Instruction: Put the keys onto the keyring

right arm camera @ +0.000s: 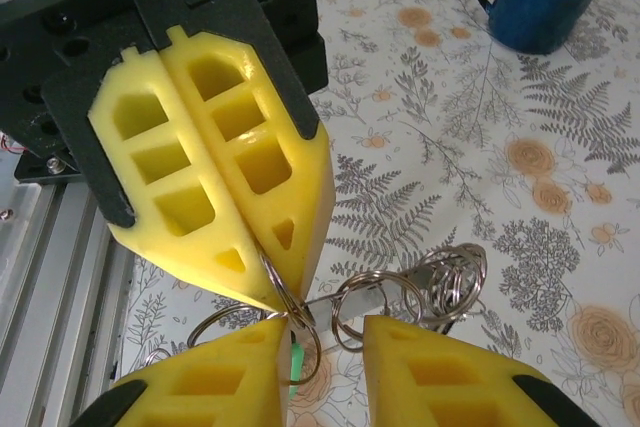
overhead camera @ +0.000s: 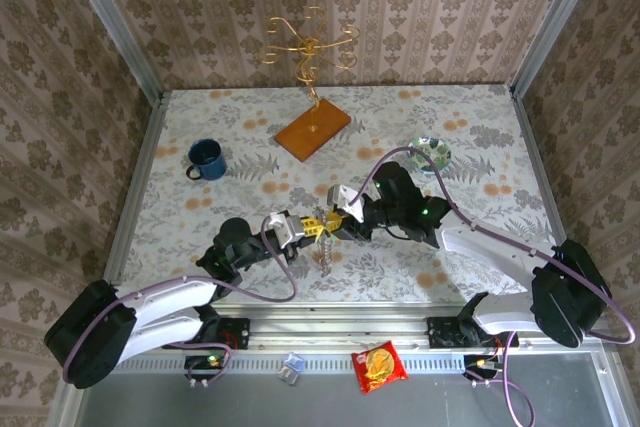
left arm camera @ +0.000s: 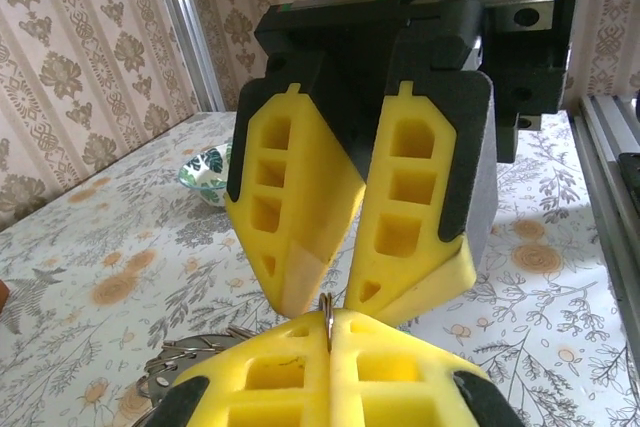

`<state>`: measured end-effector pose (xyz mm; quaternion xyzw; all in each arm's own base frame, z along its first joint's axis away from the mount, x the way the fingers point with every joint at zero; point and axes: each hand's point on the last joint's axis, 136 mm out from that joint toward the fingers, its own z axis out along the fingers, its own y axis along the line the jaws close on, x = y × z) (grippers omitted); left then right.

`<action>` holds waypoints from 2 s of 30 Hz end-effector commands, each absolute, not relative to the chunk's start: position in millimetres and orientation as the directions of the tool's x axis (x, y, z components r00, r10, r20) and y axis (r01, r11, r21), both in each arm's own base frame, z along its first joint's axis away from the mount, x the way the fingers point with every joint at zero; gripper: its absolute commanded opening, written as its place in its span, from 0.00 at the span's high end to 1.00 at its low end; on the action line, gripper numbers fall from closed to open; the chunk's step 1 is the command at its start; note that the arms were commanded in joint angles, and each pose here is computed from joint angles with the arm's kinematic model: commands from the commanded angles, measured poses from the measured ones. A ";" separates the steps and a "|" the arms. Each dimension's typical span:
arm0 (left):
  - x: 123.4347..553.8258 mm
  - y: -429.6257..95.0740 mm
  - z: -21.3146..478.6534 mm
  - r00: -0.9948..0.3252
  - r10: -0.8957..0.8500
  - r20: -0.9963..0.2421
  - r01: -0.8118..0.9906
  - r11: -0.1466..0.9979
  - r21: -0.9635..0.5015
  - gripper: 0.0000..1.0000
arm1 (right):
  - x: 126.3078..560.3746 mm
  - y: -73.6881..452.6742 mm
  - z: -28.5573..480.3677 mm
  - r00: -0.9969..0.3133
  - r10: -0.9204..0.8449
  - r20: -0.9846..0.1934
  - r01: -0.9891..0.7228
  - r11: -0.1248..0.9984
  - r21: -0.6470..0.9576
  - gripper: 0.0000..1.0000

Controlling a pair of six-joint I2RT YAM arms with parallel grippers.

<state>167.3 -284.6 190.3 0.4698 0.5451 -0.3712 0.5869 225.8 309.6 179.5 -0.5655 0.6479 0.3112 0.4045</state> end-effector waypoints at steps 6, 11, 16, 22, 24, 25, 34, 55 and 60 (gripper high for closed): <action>162.1 -286.8 209.2 0.154 -0.005 -0.988 0.957 0.251 0.148 1.00 | 218.2 315.9 189.2 0.072 -0.424 -0.903 -0.989 0.084 -0.118 0.82; 162.5 -286.0 208.1 0.145 -0.011 -0.989 0.958 0.252 0.137 1.00 | 212.0 318.4 194.8 0.125 -0.398 -0.909 -0.988 0.030 -0.149 1.00; 169.4 -281.8 199.9 0.126 0.019 -0.992 0.948 0.292 0.126 0.94 | 209.7 313.9 192.5 0.145 -0.443 -0.885 -0.987 0.001 -0.162 1.00; 173.6 -280.7 190.4 0.121 0.096 -0.988 0.942 0.303 0.145 0.88 | 208.2 309.2 190.2 0.155 -0.519 -0.841 -0.986 -0.030 -0.163 1.00; 174.6 -280.2 187.8 0.121 0.122 -0.985 0.940 0.304 0.153 0.88 | 207.5 308.9 190.7 0.161 -0.534 -0.830 -0.985 -0.039 -0.166 1.00; 174.4 -280.1 188.9 0.128 0.129 -0.983 0.939 0.303 0.162 0.88 | 207.3 309.5 191.0 0.166 -0.543 -0.823 -0.984 -0.043 -0.170 1.00; 173.6 -284.0 188.3 0.135 0.162 -0.978 0.945 0.275 0.176 0.92 | 207.3 321.0 189.5 0.199 -0.604 -0.771 -0.979 -0.084 -0.187 1.00; 167.4 -284.1 188.9 0.153 0.147 -0.977 0.951 0.248 0.186 1.00 | 221.8 309.5 171.1 -0.015 -0.560 -0.829 -0.995 0.091 -0.043 0.68; 167.2 -283.9 190.5 0.159 0.139 -0.977 0.949 0.250 0.190 1.00 | 222.9 316.2 171.2 -0.016 -0.540 -0.842 -0.997 0.074 -0.028 0.70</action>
